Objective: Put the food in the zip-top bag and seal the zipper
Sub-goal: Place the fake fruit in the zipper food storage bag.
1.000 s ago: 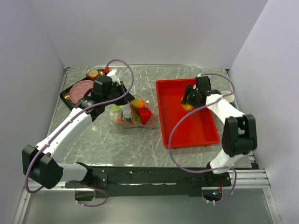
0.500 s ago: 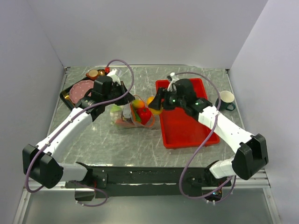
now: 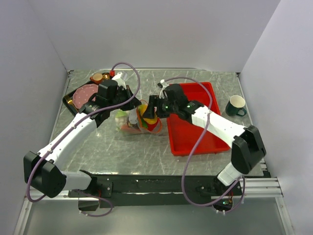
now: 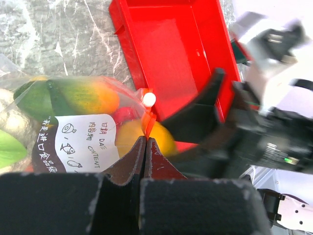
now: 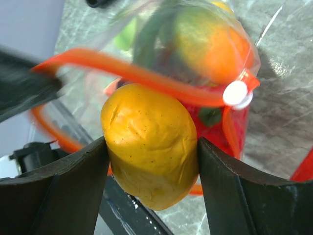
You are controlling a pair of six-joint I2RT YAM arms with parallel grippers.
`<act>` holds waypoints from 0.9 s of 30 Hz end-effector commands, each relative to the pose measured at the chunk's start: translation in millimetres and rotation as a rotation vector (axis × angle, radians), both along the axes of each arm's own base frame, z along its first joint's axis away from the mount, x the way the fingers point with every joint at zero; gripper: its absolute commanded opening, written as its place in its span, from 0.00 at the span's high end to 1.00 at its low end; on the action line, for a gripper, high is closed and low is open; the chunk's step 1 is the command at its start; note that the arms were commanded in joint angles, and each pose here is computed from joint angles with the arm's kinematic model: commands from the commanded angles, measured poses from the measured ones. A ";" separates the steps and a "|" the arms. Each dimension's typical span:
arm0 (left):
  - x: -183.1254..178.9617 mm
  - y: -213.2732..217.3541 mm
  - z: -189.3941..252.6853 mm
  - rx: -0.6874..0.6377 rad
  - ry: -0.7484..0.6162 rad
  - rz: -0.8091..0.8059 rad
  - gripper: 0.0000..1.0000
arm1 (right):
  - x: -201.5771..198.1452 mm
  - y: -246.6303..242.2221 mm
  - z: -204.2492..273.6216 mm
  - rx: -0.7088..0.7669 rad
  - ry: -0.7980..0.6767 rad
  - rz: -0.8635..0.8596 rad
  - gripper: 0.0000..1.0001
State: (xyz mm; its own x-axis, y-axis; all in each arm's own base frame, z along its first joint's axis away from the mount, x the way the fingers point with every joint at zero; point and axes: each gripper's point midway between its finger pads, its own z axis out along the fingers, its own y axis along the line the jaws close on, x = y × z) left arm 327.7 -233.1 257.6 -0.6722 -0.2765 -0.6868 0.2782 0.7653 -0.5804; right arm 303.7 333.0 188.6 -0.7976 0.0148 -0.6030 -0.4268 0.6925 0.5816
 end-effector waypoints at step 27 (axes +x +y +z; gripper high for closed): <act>-1.3 -4.7 48.5 -0.100 -0.111 -0.001 0.99 | 27.6 35.2 13.0 -0.002 -0.159 -0.079 0.03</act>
State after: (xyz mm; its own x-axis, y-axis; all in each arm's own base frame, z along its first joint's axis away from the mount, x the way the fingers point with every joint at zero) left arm 322.9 -230.4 257.8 -0.6787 -0.2979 -0.6713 0.2595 0.7578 -0.5987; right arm 340.5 362.8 179.0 -0.7376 0.0871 -0.6696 -0.3969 0.7464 0.5342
